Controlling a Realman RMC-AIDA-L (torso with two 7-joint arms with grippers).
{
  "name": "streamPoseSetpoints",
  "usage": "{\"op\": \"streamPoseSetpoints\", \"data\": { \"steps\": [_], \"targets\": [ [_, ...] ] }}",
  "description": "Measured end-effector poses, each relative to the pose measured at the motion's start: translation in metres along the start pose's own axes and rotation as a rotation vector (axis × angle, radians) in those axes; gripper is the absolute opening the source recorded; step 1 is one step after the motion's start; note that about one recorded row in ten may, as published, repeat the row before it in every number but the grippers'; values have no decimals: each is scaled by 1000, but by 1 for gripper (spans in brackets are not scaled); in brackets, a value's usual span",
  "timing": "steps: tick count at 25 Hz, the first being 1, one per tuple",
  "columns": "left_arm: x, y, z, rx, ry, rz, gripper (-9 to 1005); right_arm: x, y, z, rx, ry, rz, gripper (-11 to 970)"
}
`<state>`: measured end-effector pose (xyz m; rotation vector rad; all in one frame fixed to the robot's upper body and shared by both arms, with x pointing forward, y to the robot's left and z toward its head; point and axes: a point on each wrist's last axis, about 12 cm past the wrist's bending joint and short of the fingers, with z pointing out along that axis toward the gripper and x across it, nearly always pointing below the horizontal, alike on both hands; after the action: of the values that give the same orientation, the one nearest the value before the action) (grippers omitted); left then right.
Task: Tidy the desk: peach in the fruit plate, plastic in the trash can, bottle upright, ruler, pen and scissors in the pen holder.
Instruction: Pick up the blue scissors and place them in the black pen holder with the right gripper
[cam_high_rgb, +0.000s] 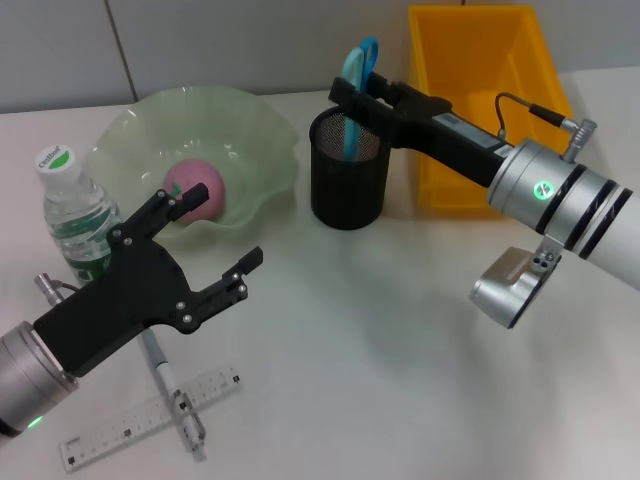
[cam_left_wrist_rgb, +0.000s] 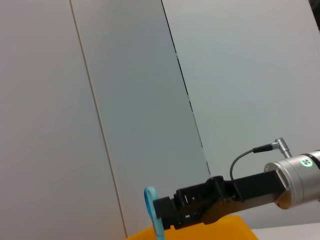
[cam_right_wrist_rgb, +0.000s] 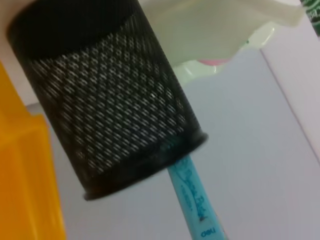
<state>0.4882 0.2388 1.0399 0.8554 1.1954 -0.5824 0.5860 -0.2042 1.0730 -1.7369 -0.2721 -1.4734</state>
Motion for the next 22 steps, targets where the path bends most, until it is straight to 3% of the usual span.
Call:
{"op": "streamPoseSetpoints", "data": {
  "steps": [9, 22],
  "targets": [
    [0, 1, -3, -17, -3, 0, 813, 2, 2, 0, -14, 14, 23, 684],
    [0, -4, -4, -22, -9, 24, 813, 9, 6, 5, -78, 72, -96, 722]
  ]
}}
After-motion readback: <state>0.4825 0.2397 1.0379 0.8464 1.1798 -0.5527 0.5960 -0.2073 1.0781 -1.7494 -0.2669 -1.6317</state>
